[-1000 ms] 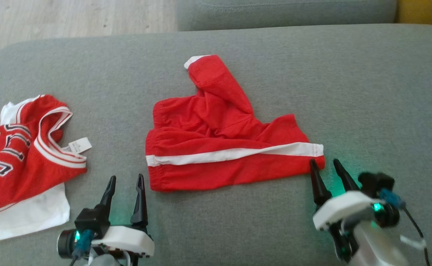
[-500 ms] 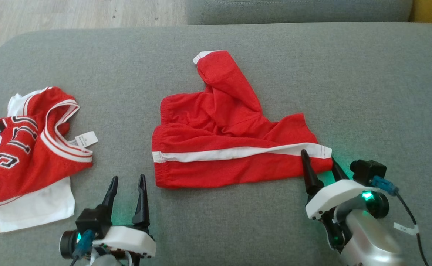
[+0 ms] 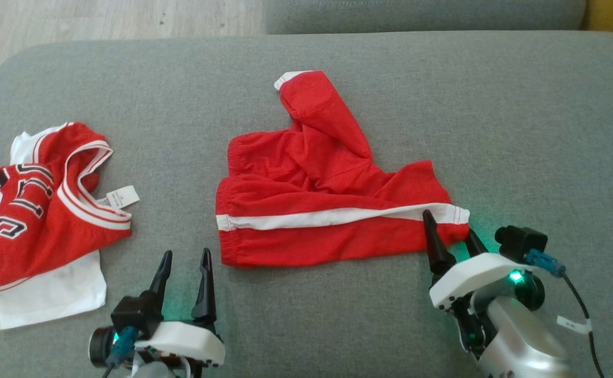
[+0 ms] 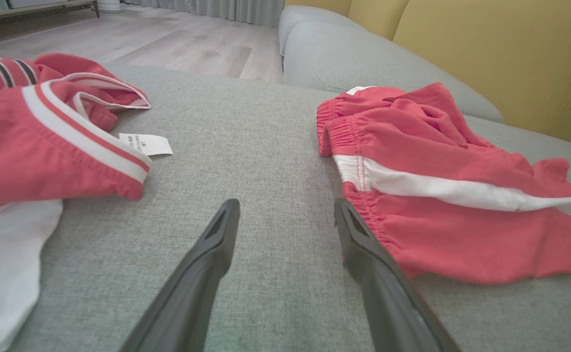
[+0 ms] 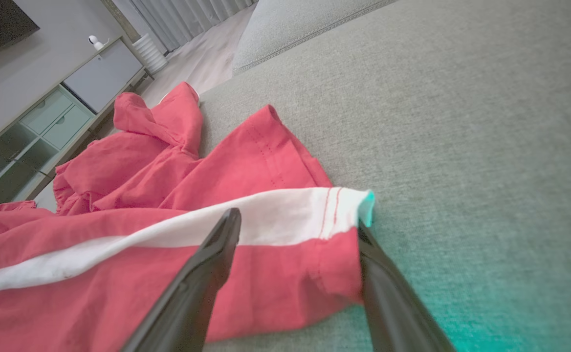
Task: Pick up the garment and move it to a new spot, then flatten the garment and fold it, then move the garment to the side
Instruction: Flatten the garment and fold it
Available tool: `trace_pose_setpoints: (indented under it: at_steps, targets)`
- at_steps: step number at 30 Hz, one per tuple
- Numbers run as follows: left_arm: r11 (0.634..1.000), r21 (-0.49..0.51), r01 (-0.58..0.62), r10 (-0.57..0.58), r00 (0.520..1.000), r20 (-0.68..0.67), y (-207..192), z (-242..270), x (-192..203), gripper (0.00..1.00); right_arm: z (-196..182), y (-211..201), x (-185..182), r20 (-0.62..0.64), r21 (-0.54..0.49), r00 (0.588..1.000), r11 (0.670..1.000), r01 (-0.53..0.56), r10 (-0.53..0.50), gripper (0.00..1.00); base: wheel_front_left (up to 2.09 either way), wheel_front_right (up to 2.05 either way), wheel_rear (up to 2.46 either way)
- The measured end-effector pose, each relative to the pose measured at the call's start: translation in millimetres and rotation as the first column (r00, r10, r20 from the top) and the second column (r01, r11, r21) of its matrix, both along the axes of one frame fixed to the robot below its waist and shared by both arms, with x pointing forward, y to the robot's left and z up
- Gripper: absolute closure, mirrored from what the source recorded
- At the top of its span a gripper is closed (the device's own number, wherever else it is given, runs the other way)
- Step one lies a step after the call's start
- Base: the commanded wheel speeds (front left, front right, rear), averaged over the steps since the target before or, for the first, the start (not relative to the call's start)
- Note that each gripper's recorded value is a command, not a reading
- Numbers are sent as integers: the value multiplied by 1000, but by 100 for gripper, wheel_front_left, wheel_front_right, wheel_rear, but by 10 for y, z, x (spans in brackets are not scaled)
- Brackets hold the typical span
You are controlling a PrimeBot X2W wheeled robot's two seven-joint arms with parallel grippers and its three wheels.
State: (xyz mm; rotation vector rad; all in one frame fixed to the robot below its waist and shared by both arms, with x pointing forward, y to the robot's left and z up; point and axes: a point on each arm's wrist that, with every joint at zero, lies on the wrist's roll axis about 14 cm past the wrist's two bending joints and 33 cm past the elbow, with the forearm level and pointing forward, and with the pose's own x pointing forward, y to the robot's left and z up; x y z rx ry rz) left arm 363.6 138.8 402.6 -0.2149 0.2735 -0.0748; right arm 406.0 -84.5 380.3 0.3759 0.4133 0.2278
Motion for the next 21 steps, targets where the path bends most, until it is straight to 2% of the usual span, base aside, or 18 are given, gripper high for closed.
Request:
trace_pose_setpoints:
  at_steps: [8, 10, 11, 13, 15, 16, 21]
  targets:
    - [1000, 1, -5, 5, 1000, -15, 16, -48, 6, 0, 10, 12, 151, -4, 9, 1000, 1000, 7, -7, 0, 0, 0, 0]
    - [1000, 2, -7, 7, 1000, -16, 24, -51, 10, 0, 19, 22, 184, -2, 9, 1000, 1000, 5, -5, 19, 0, 0, 0]
    - [1000, 2, -7, 7, 1000, -16, 26, -53, 11, 0, 15, 25, 185, -3, 9, 1000, 1000, 5, -5, 35, 0, 0, 0]
    - [1000, 1, -8, 8, 1000, -16, 27, -54, 13, 0, 4, 14, 180, -6, 9, 1000, 1000, 9, -9, 57, 0, 0, 0]
    - [1000, -6, -11, 11, 1000, -16, 25, -50, 16, 0, 3, -16, 179, -8, 11, 1000, 1000, 20, -20, 88, 0, 0, 0]
    - [1000, -7, -10, 10, 1000, -15, 21, -47, 18, 0, 5, -43, 181, -7, 10, 1000, 1000, 29, -29, 100, 0, 0, 0]
    - [1000, -11, 5, -5, 1000, -3, -26, -13, 46, 0, 79, -214, 216, 22, 6, 996, 997, 82, -82, 100, 0, 0, 0]
